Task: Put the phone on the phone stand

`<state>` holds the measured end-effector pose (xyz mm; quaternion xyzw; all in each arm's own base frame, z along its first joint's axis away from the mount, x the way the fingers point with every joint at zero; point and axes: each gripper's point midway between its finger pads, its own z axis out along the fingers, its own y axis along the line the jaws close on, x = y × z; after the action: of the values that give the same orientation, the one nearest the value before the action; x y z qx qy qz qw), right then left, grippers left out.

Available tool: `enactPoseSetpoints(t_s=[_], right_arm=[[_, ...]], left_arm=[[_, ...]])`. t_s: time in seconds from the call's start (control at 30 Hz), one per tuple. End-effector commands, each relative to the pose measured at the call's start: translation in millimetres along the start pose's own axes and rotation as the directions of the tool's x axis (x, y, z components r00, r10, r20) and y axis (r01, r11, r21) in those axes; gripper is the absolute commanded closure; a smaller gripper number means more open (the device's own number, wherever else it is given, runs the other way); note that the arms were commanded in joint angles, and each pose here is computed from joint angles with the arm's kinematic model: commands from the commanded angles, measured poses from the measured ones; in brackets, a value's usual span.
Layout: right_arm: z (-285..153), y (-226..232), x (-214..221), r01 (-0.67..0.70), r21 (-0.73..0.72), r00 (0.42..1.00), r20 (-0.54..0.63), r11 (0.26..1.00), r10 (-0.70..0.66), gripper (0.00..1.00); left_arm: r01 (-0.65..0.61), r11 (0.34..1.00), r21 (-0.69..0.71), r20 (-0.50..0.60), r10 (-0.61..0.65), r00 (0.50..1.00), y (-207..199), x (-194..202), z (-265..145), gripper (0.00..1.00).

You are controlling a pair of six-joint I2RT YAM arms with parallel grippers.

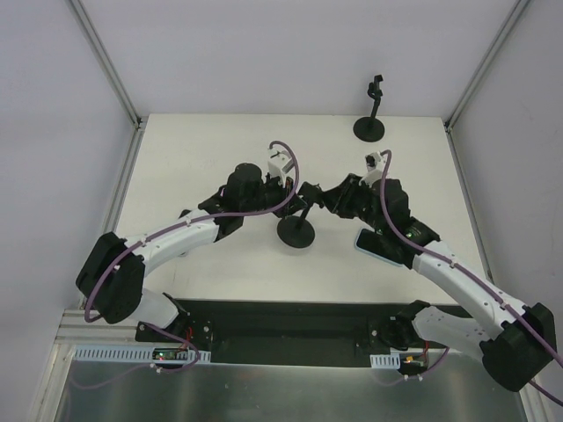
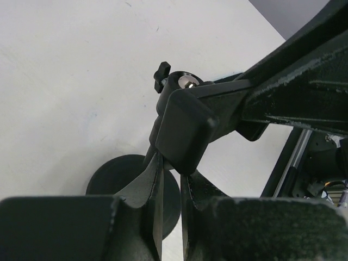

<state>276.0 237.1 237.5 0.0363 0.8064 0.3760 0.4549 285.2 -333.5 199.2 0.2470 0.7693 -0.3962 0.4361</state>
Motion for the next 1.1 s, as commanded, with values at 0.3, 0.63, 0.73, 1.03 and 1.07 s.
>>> enactPoseSetpoints(t_s=[0.3, 0.63, 0.73, 1.03, 1.07], right_arm=[[0.6, 36.0, 16.2, 0.341, -0.365, 0.939, 0.185, 0.867, -0.291, 0.99], [7.9, 28.7, 17.0, 0.389, -0.249, 0.919, 0.174, 0.887, -0.354, 1.00], [9.2, 24.3, 17.9, 0.397, -0.214, 0.915, 0.172, 0.892, -0.366, 1.00], [11.8, 22.9, 26.4, 0.486, -0.228, 0.874, 0.123, 0.844, -0.470, 1.00], [11.6, 23.8, 25.0, 0.498, -0.228, 0.867, 0.125, 0.837, -0.482, 1.00]], left_arm=[[0.206, 0.976, -0.075, 0.013, -0.205, 0.979, 44.6, 11.5, 21.2, 0.99], [0.358, 0.920, -0.158, 0.012, -0.361, 0.933, 68.9, 34.2, 22.8, 0.72], [0.400, 0.896, -0.191, 0.024, -0.403, 0.915, 80.0, 41.6, 19.2, 0.68], [0.422, 0.904, -0.064, -0.018, -0.424, 0.906, 63.0, 35.2, 24.9, 0.58], [0.416, 0.908, -0.053, -0.020, -0.417, 0.909, 60.9, 32.1, 25.3, 0.58]])
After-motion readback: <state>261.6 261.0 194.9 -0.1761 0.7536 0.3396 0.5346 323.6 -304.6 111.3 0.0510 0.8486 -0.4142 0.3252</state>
